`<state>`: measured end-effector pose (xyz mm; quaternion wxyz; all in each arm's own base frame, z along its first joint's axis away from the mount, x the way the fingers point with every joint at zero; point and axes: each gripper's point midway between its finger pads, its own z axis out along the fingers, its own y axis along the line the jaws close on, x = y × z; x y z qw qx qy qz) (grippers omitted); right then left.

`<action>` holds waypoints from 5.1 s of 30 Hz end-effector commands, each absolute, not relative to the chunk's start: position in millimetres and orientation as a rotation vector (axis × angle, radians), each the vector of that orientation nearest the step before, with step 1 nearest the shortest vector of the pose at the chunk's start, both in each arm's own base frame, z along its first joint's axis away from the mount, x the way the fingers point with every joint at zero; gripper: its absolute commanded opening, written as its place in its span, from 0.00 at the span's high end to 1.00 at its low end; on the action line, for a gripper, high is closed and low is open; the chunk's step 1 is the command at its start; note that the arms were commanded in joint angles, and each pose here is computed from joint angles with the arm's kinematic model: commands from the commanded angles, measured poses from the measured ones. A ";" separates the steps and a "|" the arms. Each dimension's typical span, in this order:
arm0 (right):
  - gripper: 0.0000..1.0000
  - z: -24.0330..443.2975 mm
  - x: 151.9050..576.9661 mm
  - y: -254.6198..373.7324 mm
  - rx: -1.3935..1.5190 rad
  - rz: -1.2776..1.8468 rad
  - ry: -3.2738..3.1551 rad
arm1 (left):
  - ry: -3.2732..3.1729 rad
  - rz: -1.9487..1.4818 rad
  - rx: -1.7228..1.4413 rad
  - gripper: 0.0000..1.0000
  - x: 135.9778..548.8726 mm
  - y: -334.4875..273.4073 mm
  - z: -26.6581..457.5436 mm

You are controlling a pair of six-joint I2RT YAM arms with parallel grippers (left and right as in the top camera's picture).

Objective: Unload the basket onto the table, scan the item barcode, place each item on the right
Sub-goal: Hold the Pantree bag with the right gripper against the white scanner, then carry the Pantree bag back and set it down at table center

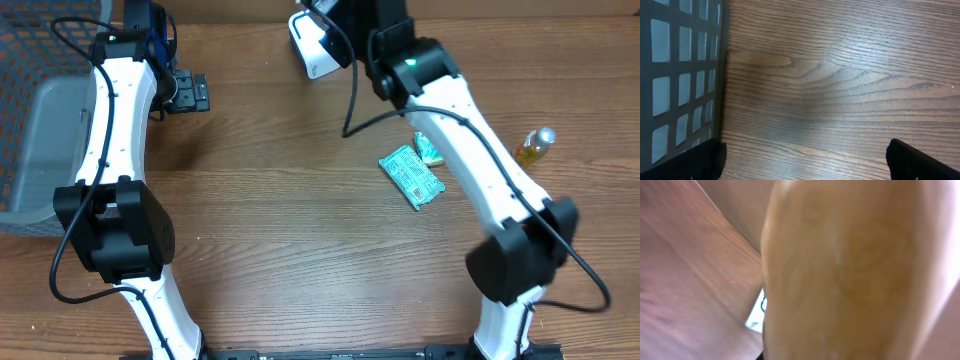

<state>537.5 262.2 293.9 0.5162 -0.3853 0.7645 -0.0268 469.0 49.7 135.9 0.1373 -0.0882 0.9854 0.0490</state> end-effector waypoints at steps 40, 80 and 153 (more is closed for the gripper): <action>0.96 166.7 589.9 316.6 -1.082 -0.093 1.772 | 2.837 0.156 -0.242 0.00 472.6 53.2 139.7; 0.96 245.0 515.1 307.1 -0.692 0.743 2.095 | 2.837 0.156 -0.242 0.00 472.6 53.1 139.7; 0.00 103.4 466.9 171.8 -0.119 0.279 2.773 | 2.837 0.156 -0.242 0.00 472.6 53.1 139.7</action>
